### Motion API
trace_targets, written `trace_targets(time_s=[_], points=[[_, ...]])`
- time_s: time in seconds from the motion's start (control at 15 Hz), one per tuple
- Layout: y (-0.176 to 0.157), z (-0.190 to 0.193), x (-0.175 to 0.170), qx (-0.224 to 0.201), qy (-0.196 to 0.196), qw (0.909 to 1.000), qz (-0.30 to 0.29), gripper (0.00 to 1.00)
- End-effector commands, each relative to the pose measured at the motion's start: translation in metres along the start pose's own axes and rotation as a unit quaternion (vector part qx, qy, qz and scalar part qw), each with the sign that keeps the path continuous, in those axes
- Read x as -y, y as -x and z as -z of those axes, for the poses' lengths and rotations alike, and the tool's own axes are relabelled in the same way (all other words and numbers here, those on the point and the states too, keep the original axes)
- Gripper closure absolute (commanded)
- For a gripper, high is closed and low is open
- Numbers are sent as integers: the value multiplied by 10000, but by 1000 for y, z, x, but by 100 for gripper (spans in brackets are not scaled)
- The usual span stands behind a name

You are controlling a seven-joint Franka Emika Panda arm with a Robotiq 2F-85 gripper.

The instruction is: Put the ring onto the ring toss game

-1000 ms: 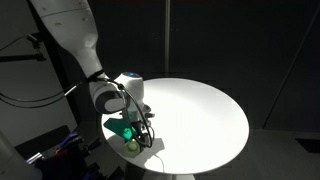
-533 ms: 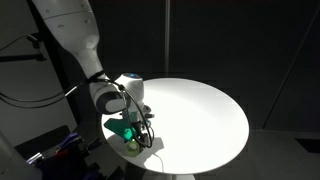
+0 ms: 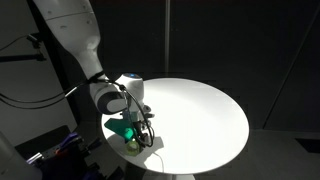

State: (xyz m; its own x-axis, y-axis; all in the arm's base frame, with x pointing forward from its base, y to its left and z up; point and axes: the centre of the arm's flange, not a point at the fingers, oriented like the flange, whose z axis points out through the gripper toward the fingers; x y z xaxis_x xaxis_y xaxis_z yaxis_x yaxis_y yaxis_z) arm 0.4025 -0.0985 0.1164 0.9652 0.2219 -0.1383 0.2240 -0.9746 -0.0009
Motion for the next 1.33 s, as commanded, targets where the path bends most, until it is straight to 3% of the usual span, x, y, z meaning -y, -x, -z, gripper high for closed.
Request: trace_targets(time_s=[0.0,0.13,0.73,1.27], points=[[-6,0,0,-20,85,10000,-31,34],[-7,1,0,-36,80,10000,-39,51],[-13,36,-6,-255,141,9995,-82,51],[-27,90,-12,-317,-23,9994,-95,51]])
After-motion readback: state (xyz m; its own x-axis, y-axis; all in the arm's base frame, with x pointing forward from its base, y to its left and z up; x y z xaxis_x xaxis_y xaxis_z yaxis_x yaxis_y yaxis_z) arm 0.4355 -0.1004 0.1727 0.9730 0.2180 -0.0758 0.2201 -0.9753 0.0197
